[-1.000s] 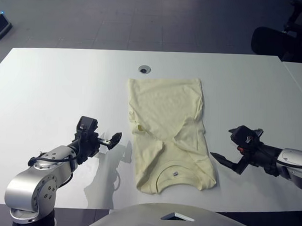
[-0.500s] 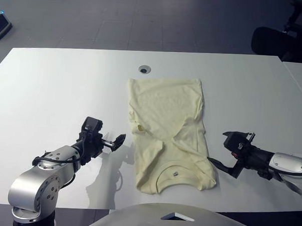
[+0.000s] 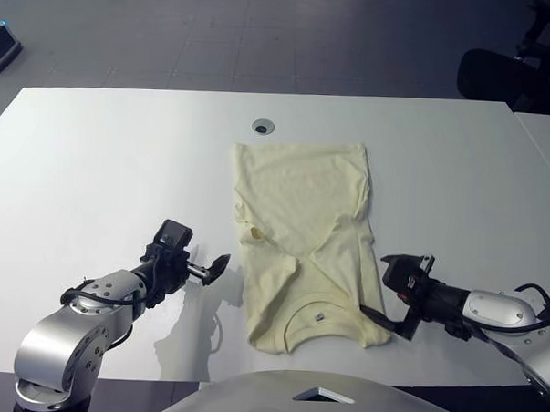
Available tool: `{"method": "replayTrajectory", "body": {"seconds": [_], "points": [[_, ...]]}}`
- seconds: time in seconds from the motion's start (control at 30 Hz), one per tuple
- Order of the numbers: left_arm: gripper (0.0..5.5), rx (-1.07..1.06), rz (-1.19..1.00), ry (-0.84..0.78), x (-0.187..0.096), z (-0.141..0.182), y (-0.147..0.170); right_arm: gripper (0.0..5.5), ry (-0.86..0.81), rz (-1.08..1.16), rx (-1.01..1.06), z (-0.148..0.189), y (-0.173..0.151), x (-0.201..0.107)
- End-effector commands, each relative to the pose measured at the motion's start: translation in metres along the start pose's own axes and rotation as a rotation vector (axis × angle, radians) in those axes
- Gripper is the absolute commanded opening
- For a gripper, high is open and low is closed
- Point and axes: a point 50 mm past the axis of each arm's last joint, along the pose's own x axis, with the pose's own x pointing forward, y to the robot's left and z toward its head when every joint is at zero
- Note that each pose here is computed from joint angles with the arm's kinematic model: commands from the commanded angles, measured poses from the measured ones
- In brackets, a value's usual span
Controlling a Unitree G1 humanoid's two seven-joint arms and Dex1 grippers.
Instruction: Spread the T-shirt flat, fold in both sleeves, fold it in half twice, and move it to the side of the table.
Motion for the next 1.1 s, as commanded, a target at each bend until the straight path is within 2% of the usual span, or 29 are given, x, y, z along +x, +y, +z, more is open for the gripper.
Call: {"method": "replayTrajectory", "body": {"seconds": [0.03, 0.1, 0.2, 0.27, 0.37, 0.6, 0.8, 0.9, 1.1], "points": [[5.40, 0.254, -0.135, -0.007, -0.013, 0.003, 0.002, 5.37, -0.213, -0.152, -0.070, 0.029, -0.028, -0.012], [5.40, 0.396, -0.225, 0.014, -0.020, -0.003, 0.001, 5.37, -0.210, -0.152, -0.113, 0.025, -0.035, -0.019], [5.40, 0.564, -0.324, 0.035, -0.022, -0.014, 0.003, 5.37, -0.043, -0.052, -0.272, -0.008, -0.040, -0.034], [5.40, 0.653, -0.376, 0.052, -0.022, -0.026, -0.001, 5.37, 0.085, 0.054, -0.473, -0.032, -0.046, -0.041], [5.40, 0.757, -0.420, 0.041, -0.018, -0.039, -0.010, 5.37, 0.172, 0.240, -0.730, -0.054, -0.046, -0.046], [5.40, 0.917, -0.539, -0.029, -0.004, -0.057, -0.037, 5.37, 0.051, 0.405, -0.894, -0.069, -0.011, -0.035], [5.40, 1.029, -0.573, -0.049, 0.004, -0.064, -0.046, 5.37, -0.053, 0.359, -0.920, -0.068, 0.009, -0.018], [4.89, 1.039, -0.578, -0.050, 0.006, -0.066, -0.048, 5.40, -0.092, 0.337, -0.917, -0.065, 0.015, -0.010], [3.82, 1.062, -0.577, -0.057, 0.014, -0.067, -0.048, 4.41, -0.123, 0.336, -0.901, -0.066, 0.024, 0.003]]}}
